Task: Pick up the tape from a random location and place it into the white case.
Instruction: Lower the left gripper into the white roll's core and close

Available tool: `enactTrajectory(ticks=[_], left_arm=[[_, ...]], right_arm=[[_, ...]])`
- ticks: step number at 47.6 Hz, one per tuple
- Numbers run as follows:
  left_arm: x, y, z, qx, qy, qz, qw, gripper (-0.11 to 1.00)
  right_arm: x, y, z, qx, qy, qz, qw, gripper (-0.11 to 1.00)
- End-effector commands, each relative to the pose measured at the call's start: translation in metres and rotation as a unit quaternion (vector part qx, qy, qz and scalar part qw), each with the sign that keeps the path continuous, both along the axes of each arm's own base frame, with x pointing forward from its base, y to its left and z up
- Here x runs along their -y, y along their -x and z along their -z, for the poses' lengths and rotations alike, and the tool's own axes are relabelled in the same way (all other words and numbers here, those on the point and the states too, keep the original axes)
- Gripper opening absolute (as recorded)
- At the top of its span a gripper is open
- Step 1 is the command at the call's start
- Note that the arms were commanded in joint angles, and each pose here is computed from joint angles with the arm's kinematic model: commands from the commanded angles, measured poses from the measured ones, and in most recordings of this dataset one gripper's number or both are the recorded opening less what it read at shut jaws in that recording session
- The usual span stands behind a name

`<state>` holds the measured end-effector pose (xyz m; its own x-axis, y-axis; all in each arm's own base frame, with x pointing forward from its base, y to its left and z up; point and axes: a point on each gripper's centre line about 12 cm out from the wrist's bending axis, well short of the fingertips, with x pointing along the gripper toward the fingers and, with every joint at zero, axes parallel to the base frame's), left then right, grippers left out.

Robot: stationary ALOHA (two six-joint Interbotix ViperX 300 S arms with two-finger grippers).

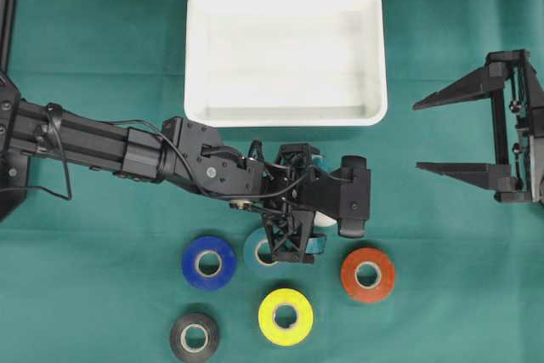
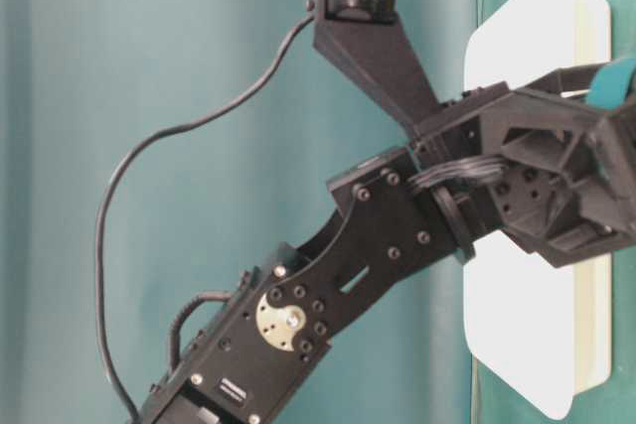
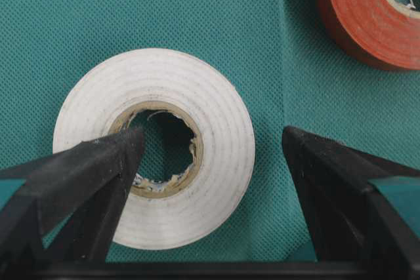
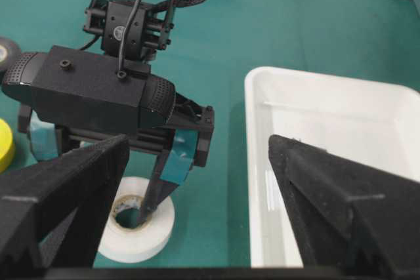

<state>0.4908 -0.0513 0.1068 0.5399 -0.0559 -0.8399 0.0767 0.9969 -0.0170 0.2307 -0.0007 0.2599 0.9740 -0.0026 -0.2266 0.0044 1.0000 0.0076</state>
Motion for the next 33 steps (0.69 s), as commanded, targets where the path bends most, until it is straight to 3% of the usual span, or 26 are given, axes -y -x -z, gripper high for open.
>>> enactTrajectory(ticks=[1, 17, 21, 30, 33], left_arm=[[-0.0019, -0.0039, -0.0071, 0.011, 0.002, -0.003, 0.9999, 0.99], [-0.0013, -0.0020, -0.0057, 0.003, 0.001, -0.002, 1.0000, 0.93], [0.0007, 0.0007, -0.0036, -0.011, -0.001, 0.000, 0.9999, 0.78], [0.0019, 0.0036, -0.0032, -0.022, -0.003, 0.003, 0.9997, 0.28], [0.0027, 0.0028, -0.0042, -0.021, -0.003, 0.004, 0.9998, 0.26]], right_arm=[[0.0004, -0.0024, -0.0052, 0.008, -0.001, 0.001, 1.0000, 0.90], [0.0004, -0.0021, -0.0051, 0.008, 0.000, 0.001, 1.0000, 0.90], [0.0004, -0.0021, -0.0051, 0.008, 0.000, 0.001, 1.0000, 0.90], [0.0004, -0.0022, -0.0054, 0.010, 0.000, 0.001, 0.9999, 0.90], [0.0000, -0.0022, -0.0054, 0.010, 0.000, 0.000, 1.0000, 0.90]])
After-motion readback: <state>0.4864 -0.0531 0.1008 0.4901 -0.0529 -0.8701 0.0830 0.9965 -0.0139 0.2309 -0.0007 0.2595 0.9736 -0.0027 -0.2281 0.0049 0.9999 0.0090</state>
